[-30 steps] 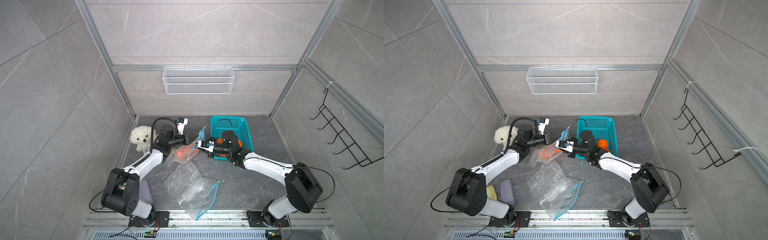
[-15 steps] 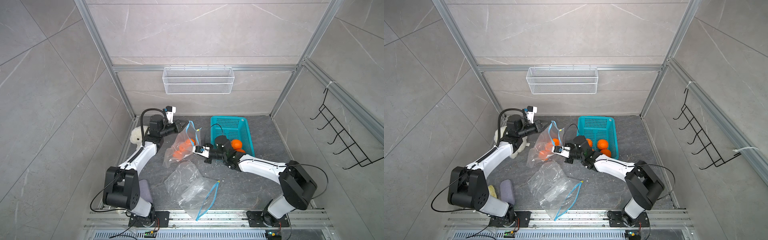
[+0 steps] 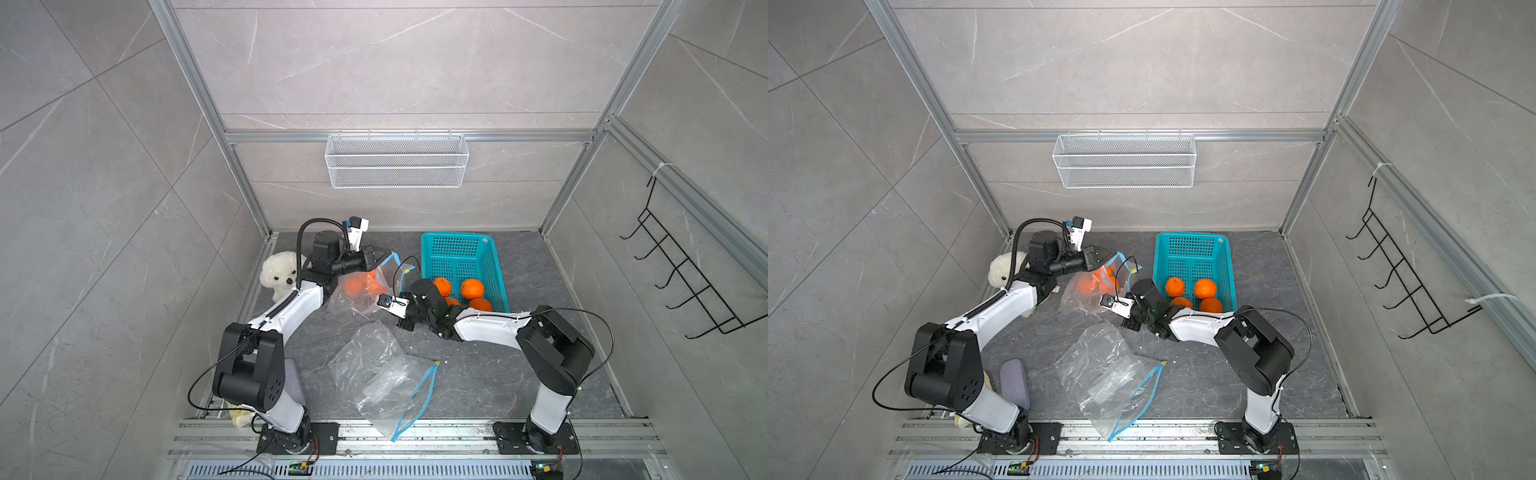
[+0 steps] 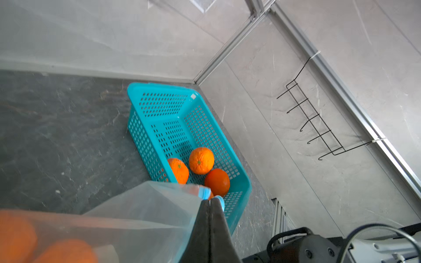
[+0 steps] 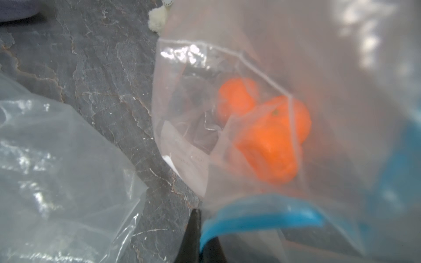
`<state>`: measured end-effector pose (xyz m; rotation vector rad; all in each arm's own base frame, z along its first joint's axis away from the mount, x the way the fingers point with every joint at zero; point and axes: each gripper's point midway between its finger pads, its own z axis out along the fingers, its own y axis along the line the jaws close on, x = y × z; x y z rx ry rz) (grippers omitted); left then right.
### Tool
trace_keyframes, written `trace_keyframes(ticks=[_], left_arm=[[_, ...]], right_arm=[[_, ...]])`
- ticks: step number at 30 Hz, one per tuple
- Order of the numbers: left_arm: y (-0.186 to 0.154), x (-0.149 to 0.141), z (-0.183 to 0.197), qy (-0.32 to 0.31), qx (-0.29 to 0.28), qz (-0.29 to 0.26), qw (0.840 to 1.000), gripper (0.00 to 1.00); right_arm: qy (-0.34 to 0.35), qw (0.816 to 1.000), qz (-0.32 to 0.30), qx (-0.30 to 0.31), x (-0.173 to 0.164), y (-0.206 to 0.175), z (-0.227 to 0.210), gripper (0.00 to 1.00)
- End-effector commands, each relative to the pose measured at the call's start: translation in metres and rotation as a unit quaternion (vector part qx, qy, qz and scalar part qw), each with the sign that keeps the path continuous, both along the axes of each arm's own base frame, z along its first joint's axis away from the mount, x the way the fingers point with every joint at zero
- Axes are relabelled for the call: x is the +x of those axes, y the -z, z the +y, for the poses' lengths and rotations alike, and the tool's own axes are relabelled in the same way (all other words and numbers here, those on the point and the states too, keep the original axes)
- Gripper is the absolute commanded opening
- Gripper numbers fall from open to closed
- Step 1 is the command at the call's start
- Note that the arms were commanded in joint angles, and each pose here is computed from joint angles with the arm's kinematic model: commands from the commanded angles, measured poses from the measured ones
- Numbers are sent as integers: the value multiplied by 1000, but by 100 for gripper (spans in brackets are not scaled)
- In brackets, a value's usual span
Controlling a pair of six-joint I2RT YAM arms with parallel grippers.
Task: Open the zip-top bag and take out the orange
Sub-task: Open the zipper of the food storage bag at the center of the board.
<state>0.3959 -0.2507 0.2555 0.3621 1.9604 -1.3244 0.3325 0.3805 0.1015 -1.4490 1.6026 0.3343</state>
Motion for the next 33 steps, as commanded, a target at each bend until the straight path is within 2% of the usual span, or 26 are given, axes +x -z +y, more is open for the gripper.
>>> trace_keyframes(ticks=[1, 5, 8, 13, 21, 26, 30, 33], left_arm=[[9, 3, -1, 2, -3, -12, 1000, 0], [14, 2, 1, -4, -2, -12, 1000, 0], [19, 4, 1, -4, 5, -9, 1000, 0], [17, 8, 5, -18, 12, -13, 1000, 0], [9, 7, 5, -19, 8, -18, 1000, 0], [6, 6, 0, -1, -9, -16, 1000, 0], [13, 15, 13, -31, 8, -13, 999, 0], [16, 19, 19, -39, 10, -10, 999, 0]], right_arm=[[3, 1000, 20, 23, -5, -16, 3, 20], [-10, 997, 26, 66, -16, -42, 5, 46], [-15, 995, 32, 89, -26, -58, 0, 53], [-28, 992, 49, 111, -35, -69, -10, 54], [44, 986, 90, 132, 14, -69, -8, 40], [61, 982, 111, 143, 29, -56, 2, 40], [55, 967, 128, 215, 29, -78, -22, 44], [53, 962, 132, 233, 24, -89, -41, 49]])
